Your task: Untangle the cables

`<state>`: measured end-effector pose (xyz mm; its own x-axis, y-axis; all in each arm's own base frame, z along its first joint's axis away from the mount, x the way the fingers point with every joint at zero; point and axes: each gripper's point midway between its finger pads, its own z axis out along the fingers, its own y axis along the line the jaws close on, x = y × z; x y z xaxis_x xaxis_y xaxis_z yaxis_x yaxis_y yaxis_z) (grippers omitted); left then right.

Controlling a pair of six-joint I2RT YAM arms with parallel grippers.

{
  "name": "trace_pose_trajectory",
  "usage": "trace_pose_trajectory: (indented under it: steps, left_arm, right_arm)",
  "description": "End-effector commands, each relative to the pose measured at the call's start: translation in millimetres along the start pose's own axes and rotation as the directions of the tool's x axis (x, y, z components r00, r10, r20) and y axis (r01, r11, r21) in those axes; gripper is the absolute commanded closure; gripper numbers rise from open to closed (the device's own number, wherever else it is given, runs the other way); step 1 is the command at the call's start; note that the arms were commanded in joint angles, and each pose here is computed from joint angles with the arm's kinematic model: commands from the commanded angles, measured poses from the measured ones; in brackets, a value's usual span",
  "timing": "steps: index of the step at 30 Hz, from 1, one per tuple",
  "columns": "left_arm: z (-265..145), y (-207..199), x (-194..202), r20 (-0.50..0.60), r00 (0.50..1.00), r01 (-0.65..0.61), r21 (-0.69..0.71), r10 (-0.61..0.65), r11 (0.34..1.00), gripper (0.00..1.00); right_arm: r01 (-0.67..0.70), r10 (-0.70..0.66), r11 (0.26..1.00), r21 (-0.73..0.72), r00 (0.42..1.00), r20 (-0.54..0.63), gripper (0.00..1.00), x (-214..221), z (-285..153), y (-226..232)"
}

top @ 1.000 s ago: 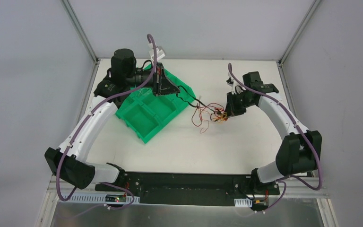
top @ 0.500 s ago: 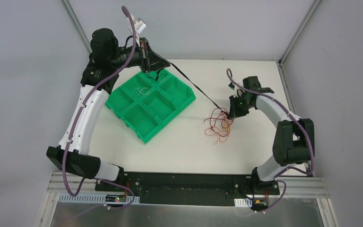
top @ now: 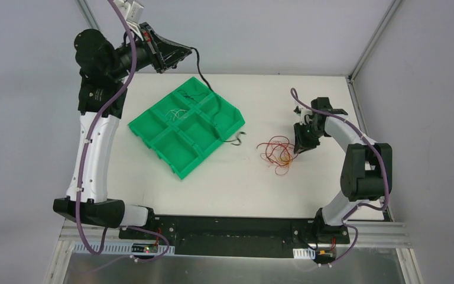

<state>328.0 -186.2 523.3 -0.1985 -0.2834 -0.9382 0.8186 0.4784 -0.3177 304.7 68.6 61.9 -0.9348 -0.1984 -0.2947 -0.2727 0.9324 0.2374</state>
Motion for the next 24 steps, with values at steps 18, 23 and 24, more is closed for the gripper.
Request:
trace_pose_trajectory:
  steps: [18,23,24]
  left_arm:
    - [-91,70,-64,-0.018,0.870,-0.386,-0.648,0.493,0.657,1.00]
    - [-90,87,-61,-0.006,0.887,-0.345,-0.674,0.462,0.654,1.00]
    - [-89,90,-61,-0.006,0.887,-0.343,-0.676,0.461,0.652,1.00]
  right_arm:
    - [0.014,-0.012,0.999,0.038,0.998,-0.065,1.00,18,-7,-11]
    - [0.009,-0.008,1.000,0.024,0.998,-0.070,1.00,19,-6,-9]
    - [0.009,-0.007,1.000,0.023,0.998,-0.070,1.00,19,-7,-8]
